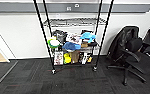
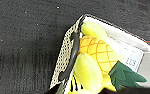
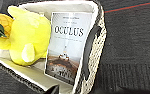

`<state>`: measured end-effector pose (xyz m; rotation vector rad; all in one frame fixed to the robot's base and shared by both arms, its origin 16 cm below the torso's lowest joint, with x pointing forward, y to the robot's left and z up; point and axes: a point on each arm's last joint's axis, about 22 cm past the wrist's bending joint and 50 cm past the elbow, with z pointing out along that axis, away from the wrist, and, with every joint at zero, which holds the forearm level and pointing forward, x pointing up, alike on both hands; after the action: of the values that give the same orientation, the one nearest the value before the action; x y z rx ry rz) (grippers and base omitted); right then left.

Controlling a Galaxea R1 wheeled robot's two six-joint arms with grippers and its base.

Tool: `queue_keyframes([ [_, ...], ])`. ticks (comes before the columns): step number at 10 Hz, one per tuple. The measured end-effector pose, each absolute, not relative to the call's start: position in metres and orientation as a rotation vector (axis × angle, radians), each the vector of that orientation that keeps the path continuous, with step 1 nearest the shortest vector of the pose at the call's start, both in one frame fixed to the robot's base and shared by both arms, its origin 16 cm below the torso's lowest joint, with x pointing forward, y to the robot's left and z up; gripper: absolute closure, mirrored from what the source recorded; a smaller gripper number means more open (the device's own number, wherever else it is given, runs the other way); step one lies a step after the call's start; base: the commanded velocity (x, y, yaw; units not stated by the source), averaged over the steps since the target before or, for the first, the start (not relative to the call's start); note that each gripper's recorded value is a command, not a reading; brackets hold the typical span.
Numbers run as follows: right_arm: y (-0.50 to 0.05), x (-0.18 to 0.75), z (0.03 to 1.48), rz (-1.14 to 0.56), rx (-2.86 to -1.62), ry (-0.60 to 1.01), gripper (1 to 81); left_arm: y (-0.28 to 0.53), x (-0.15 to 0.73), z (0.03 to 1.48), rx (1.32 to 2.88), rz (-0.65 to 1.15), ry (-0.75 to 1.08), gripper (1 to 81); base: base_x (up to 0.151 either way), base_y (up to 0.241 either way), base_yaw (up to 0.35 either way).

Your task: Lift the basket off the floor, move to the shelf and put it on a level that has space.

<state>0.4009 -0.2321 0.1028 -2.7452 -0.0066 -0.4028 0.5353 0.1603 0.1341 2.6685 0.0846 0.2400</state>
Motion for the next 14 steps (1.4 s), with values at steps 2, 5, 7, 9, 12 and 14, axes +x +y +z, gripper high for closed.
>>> queue_keyframes([
  [2,-0.233,0.410,0.089,-0.421,-2.743,-0.009,1.0,0.160,0.546,0.122,2.667,0.258,0.079,1.0,0.000,0.000,0.000],
  [5,-0.234,0.401,0.046,-0.367,-2.752,0.004,1.0,0.152,0.538,0.074,2.669,0.203,0.087,1.0,0.000,0.000,0.000],
  [7,-0.233,0.396,0.024,-0.341,-2.754,0.006,1.0,0.149,0.531,0.049,2.673,0.171,0.090,1.0,0.000,0.000,0.000],
  [9,-0.235,0.429,0.014,-0.400,-2.747,0.006,1.0,0.145,0.548,0.040,2.669,0.190,0.071,1.0,0.000,0.000,0.000],
  [12,-0.234,0.446,0.008,-0.427,-2.739,0.018,1.0,0.145,0.553,0.032,2.666,0.213,0.066,1.0,0.000,0.000,0.000],
  [14,-0.231,0.466,0.015,-0.453,-2.729,0.024,1.0,0.145,0.554,0.033,2.665,0.219,0.067,1.0,0.000,0.000,0.000],
])
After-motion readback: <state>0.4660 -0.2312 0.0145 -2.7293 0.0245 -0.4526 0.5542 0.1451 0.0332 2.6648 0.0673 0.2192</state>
